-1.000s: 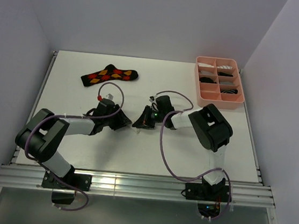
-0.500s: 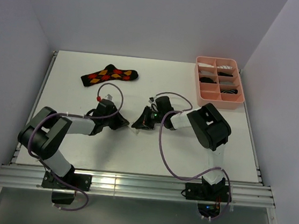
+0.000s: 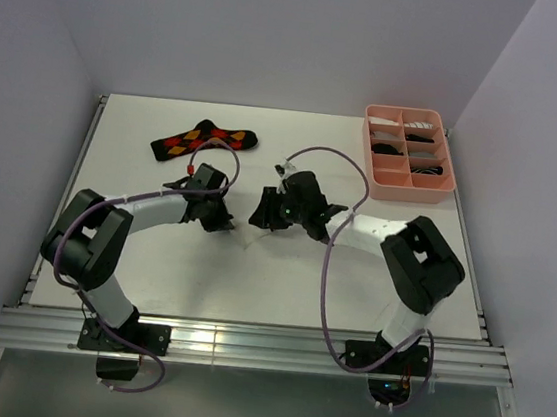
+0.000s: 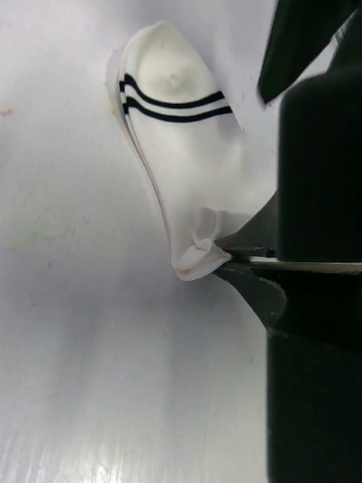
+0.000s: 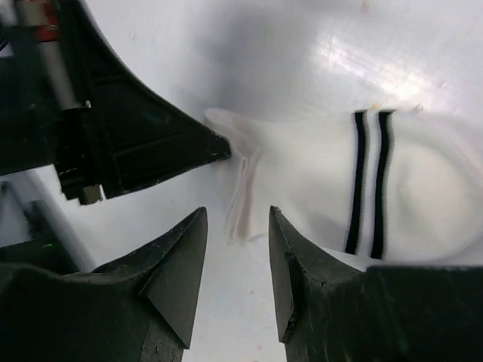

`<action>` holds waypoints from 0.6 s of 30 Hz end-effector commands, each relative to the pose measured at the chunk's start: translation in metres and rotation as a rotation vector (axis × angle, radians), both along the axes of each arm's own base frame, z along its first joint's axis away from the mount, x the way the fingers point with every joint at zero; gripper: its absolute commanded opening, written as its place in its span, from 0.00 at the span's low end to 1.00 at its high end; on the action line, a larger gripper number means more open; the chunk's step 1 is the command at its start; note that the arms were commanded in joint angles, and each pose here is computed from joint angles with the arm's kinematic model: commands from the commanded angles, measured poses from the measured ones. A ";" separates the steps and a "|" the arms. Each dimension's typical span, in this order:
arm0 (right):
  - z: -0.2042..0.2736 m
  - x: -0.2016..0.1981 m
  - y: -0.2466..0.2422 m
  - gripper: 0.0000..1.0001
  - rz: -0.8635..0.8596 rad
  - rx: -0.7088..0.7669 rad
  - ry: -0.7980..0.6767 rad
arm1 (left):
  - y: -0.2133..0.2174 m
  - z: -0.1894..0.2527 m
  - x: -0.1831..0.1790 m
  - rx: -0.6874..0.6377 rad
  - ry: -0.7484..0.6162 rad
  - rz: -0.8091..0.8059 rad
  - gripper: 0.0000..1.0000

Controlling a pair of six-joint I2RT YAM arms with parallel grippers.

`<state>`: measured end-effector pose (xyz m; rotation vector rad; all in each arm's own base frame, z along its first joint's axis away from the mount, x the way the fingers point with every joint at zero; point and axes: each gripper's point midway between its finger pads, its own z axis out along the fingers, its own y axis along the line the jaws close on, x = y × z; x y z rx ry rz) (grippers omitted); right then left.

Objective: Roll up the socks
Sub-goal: Roll the sock at the center of the board.

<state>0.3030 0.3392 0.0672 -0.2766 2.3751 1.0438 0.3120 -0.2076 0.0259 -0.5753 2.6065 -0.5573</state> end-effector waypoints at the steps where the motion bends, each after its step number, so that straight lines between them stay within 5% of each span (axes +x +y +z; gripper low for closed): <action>1: 0.022 0.007 -0.010 0.46 -0.017 -0.188 -0.311 | 0.016 -0.007 -0.012 0.115 0.089 -0.032 0.00; 18: -0.001 -0.034 0.044 0.45 0.101 -0.470 -0.669 | 0.003 -0.017 -0.015 0.125 0.214 -0.141 0.00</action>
